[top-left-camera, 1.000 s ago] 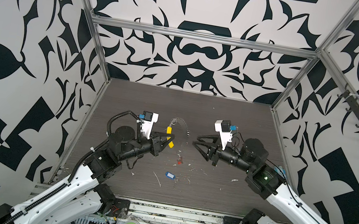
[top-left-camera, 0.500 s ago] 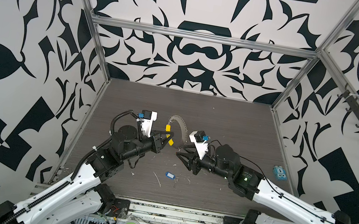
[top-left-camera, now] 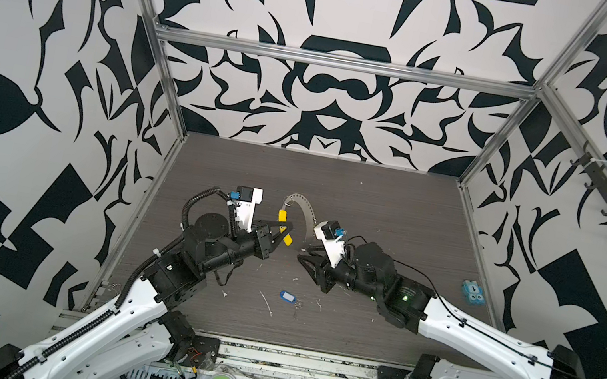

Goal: Remove the keys from the keyring

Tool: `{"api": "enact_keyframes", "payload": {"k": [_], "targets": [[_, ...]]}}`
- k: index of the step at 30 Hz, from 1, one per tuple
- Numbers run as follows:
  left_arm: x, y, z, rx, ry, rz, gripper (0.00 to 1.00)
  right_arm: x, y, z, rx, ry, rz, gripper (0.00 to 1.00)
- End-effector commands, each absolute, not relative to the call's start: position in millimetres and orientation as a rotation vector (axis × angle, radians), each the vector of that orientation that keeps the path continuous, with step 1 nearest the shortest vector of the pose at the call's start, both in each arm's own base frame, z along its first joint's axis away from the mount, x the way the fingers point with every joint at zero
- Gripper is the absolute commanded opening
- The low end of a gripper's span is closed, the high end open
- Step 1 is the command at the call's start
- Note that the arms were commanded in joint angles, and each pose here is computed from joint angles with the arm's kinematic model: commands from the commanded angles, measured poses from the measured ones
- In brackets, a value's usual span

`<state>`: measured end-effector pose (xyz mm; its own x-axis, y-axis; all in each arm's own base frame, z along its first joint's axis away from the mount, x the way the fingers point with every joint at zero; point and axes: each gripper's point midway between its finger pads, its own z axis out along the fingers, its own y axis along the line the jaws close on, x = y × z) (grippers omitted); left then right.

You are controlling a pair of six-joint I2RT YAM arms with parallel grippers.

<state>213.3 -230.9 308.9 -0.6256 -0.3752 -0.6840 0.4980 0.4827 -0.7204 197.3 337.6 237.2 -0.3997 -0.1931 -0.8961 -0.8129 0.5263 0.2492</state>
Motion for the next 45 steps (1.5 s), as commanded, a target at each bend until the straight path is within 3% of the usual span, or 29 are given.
{"api": "enact_keyframes", "payload": {"k": [1, 4, 12, 14, 20, 28, 32, 36, 45], "targets": [[211, -227, 329, 0.095, 1.794, -1.292, 0.00, 200, 344, 277, -0.807, 1.770, 0.927, 0.28], [212, -225, 328, 0.084, 1.795, -1.280, 0.00, 198, 344, 278, -0.815, 1.769, 0.931, 0.24], [214, -224, 325, 0.074, 1.806, -1.264, 0.00, 195, 341, 286, -0.823, 1.742, 0.941, 0.26], [215, -224, 323, 0.069, 1.808, -1.259, 0.00, 193, 342, 289, -0.830, 1.733, 0.952, 0.24], [217, -222, 322, 0.051, 1.810, -1.246, 0.00, 191, 343, 290, -0.841, 1.732, 0.964, 0.01], [221, -216, 313, 0.000, 1.842, -1.213, 0.00, 186, 335, 302, -0.836, 1.701, 0.965, 0.00], [223, -211, 303, -0.042, 1.866, -1.188, 0.08, 185, 330, 309, -0.828, 1.687, 0.960, 0.00], [219, -215, 294, -0.039, 1.899, -1.217, 0.30, 192, 325, 317, -0.780, 1.665, 0.950, 0.00], [197, -217, 265, 0.061, 2.037, -1.208, 0.54, 207, 312, 331, -0.803, 1.652, 1.043, 0.00]]}}
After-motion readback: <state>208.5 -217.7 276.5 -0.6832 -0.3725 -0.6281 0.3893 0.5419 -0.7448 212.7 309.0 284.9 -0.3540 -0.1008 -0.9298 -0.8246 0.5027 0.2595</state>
